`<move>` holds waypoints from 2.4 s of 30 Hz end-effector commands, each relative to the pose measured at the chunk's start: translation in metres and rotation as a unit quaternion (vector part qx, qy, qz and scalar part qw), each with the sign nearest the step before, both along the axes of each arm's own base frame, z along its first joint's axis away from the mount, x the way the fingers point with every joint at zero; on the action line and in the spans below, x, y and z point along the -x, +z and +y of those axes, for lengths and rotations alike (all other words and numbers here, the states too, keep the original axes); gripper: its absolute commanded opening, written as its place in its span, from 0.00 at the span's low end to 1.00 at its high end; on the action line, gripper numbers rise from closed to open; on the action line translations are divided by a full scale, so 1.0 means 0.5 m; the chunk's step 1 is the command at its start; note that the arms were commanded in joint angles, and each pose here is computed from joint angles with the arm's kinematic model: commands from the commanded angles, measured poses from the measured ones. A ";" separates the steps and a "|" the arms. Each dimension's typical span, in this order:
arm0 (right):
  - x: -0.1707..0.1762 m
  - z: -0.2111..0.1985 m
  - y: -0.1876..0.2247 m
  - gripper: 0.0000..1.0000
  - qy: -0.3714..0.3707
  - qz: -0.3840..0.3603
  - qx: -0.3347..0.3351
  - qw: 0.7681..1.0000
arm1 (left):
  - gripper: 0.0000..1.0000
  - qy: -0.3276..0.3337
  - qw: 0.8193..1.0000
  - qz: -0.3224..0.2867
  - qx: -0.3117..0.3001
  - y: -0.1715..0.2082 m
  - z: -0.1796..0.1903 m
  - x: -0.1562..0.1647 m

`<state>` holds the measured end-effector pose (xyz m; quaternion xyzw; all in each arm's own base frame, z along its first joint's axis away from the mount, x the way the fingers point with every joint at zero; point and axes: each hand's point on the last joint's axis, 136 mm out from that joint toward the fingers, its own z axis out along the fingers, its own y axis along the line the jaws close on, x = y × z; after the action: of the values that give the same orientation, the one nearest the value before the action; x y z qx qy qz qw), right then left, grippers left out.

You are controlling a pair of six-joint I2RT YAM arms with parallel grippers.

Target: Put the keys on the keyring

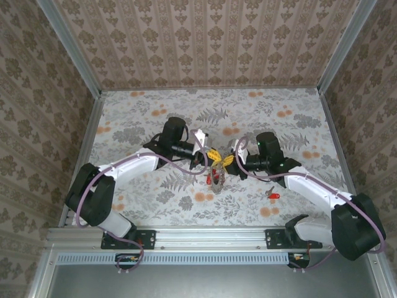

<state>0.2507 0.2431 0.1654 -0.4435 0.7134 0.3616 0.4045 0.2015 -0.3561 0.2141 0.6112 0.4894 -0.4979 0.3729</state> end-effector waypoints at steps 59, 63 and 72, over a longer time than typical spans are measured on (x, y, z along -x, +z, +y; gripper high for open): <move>-0.052 -0.294 -0.133 0.50 -0.482 0.298 0.031 0.823 | 0.16 0.001 0.969 0.023 -0.245 -0.230 -0.156 0.001; -0.035 -0.258 -0.144 0.50 -0.437 0.340 0.025 0.832 | 0.18 0.025 0.985 0.022 -0.168 -0.153 -0.152 0.004; 0.006 -0.172 -0.185 0.50 -0.324 0.398 0.059 0.856 | 0.24 0.173 0.983 0.032 -0.048 -0.030 -0.068 -0.003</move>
<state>0.2591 0.1395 0.0719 0.0127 0.9395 0.2882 0.1846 0.1877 -0.3945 0.1737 0.5878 0.5998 -0.4106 0.3551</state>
